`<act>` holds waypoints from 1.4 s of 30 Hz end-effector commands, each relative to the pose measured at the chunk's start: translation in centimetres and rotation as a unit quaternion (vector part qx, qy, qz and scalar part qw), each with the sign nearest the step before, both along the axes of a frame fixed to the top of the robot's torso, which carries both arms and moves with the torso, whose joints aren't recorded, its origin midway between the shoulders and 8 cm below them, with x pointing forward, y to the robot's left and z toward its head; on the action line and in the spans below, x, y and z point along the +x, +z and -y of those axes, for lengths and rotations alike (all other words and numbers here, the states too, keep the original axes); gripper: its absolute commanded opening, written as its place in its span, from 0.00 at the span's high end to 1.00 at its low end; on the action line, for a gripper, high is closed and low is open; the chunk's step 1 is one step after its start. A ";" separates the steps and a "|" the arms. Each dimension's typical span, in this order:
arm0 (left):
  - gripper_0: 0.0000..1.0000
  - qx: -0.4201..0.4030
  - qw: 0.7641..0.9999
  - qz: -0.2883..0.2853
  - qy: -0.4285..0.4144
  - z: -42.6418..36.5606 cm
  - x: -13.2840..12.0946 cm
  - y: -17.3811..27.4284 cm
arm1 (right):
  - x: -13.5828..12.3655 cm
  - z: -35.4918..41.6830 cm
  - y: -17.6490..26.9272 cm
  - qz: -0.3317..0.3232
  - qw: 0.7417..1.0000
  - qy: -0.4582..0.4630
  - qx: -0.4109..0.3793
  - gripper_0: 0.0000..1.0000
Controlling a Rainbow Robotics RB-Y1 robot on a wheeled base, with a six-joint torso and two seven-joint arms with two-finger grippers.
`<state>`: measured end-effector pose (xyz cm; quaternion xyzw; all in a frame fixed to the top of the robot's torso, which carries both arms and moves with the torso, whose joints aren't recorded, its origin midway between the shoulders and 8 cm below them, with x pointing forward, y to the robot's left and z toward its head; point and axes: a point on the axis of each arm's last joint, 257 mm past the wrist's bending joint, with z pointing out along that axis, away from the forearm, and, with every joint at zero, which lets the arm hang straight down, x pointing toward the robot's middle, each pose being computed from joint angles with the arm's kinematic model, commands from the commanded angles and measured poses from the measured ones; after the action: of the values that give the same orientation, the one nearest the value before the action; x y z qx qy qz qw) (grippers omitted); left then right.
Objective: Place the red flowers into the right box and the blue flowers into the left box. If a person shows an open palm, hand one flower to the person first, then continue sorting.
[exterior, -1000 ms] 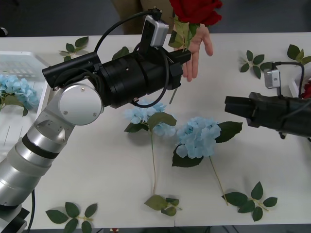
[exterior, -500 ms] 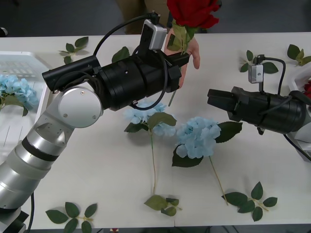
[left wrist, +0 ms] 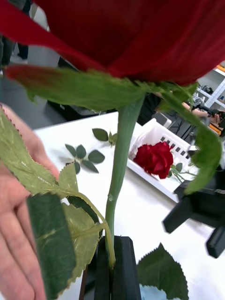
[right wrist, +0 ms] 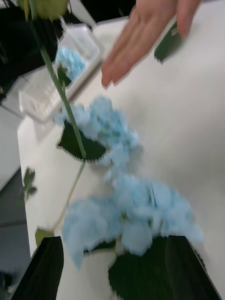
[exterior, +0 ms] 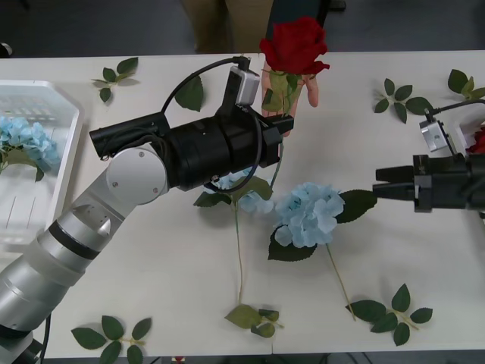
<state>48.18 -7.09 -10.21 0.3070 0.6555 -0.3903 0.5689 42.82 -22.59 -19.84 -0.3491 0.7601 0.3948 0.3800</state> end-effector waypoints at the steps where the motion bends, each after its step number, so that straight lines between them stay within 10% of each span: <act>1: 1.00 0.006 1.000 0.010 -0.010 1.6 -0.3 -0.7 | -3.2 3.8 -2.5 -0.032 0.994 0.004 -0.108 0.37; 20: 1.00 0.006 1.000 0.005 -0.009 1.8 0.1 -0.9 | -4.2 -3.3 -15.8 -0.006 0.982 -0.063 -0.180 0.37; 37: 1.00 0.001 1.000 0.002 -0.011 1.8 0.1 -0.7 | -1.7 -9.3 -14.5 0.019 0.984 -0.084 -0.158 0.37; 42: 1.00 0.000 1.000 0.001 -0.012 1.8 0.0 -0.8 | -1.2 -10.0 -14.4 0.033 0.983 -0.081 -0.163 0.57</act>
<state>48.80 -7.11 -13.08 0.2863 0.6798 -0.4005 0.5436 40.52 -15.44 -36.48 -0.3483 0.8443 0.2086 0.3497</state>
